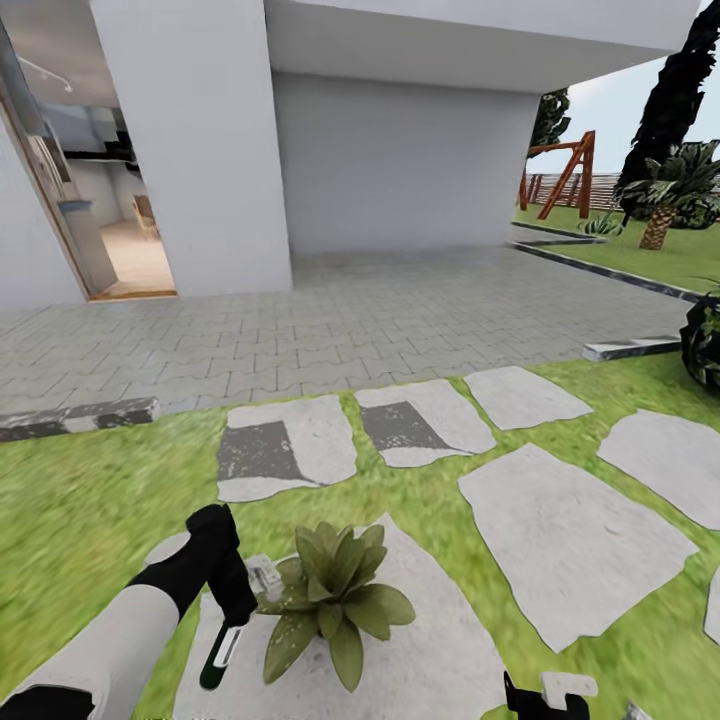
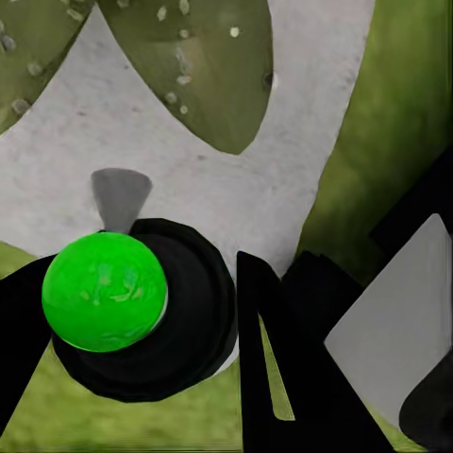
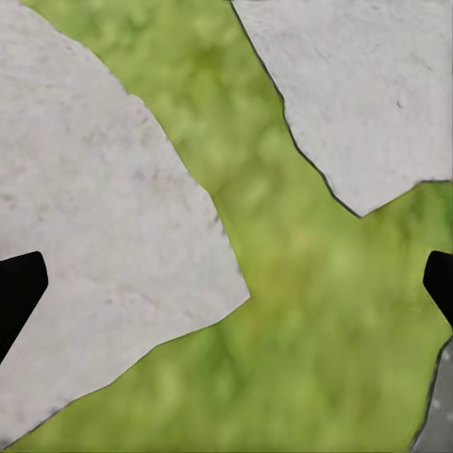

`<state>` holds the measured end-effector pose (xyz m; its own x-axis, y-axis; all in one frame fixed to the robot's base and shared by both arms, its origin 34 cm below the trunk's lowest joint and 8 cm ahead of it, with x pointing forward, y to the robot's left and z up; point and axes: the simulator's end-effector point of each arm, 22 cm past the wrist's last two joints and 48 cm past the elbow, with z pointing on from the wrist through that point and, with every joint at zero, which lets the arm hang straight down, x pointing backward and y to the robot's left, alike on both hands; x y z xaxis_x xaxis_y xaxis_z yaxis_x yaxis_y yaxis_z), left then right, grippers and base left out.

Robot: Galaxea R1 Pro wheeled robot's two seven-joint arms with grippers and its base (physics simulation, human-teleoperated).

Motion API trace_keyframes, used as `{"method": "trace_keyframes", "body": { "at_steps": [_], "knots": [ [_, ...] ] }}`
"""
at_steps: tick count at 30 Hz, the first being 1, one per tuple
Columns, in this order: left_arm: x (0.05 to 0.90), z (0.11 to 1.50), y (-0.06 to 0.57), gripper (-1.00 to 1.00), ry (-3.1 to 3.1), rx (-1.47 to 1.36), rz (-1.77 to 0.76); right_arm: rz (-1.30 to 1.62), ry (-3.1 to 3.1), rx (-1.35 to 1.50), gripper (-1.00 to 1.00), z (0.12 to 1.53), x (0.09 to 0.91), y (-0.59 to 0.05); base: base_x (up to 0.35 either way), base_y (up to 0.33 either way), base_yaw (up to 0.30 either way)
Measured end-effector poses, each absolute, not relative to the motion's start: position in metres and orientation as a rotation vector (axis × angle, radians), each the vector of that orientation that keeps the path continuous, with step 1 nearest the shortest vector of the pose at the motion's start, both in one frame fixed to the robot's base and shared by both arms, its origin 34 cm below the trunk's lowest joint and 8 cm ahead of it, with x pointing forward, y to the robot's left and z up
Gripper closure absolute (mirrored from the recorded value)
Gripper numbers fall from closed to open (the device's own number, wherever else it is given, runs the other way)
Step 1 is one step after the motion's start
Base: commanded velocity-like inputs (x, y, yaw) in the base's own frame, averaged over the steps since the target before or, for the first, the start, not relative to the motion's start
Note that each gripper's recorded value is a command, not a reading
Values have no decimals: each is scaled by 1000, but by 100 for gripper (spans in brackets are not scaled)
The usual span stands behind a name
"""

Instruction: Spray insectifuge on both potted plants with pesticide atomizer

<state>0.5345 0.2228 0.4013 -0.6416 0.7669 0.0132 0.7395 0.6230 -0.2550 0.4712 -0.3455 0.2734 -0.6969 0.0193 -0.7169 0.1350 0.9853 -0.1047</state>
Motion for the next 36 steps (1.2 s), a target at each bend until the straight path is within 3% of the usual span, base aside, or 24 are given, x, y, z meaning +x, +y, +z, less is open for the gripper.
{"method": "trace_keyframes", "body": {
  "at_steps": [7,13,18,36],
  "knots": [
    [532,404,211,100,-2704,-1280,380,-187,2337,106,-100,273,471,-344,29,-14,254],
    [532,404,210,100,-2703,-1282,382,-188,2337,106,-100,273,471,-344,150,-189,37],
    [531,403,211,100,-2701,-1280,380,-188,2337,106,-100,273,471,-344,-163,-198,58],
    [521,397,213,100,-2684,-1265,384,-187,2337,106,-100,273,471,-344,-20,-22,271]
  ]
}}
